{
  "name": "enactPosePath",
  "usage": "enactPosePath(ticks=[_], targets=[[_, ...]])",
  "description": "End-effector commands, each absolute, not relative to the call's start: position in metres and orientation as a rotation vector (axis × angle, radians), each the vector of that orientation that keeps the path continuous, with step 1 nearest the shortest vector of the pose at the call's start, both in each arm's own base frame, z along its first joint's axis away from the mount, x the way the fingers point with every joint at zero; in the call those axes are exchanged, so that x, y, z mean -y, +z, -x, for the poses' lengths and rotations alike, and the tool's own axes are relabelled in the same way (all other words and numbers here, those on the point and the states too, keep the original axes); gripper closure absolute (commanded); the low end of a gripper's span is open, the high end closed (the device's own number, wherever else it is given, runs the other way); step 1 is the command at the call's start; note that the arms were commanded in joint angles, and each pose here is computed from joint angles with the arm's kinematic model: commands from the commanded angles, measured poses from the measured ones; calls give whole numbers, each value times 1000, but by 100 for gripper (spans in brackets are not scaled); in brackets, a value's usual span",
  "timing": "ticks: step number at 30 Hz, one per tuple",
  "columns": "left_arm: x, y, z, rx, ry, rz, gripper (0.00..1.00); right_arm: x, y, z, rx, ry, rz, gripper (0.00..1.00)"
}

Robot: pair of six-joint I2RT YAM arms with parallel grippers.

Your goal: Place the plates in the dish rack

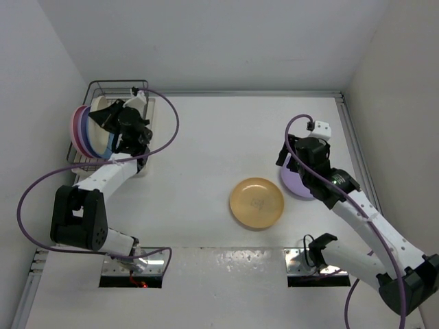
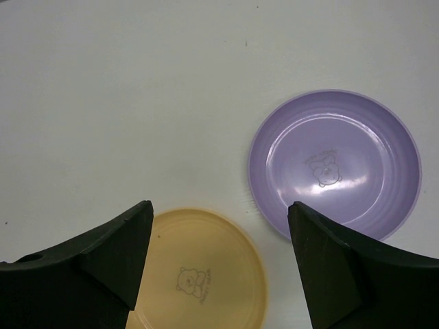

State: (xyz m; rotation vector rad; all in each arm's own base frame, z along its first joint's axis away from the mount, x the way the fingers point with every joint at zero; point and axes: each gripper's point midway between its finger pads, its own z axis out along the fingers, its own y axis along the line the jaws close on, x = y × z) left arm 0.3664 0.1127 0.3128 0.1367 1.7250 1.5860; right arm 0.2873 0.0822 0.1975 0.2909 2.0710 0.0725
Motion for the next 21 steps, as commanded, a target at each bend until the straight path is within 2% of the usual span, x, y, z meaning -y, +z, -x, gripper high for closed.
enactPosePath(ticks=[1, 11, 17, 19, 21], targets=[[-115, 332, -363, -1646, 1554, -42, 100, -74, 217, -288, -1998, 52, -310, 20], [-119, 264, -376, -1812, 1504, -64, 100, -66, 213, -283, -1987, 22, -316, 19], [-127, 253, -376, -1842, 1549, -32, 100, -64, 207, -281, -1995, 8, -310, 18], [-128, 253, -380, -1871, 1512, -6, 90, -62, 205, -280, -1996, 4, -316, 18], [-127, 255, -384, -1878, 1481, 10, 90, -62, 202, -279, -1998, 3, -317, 18]])
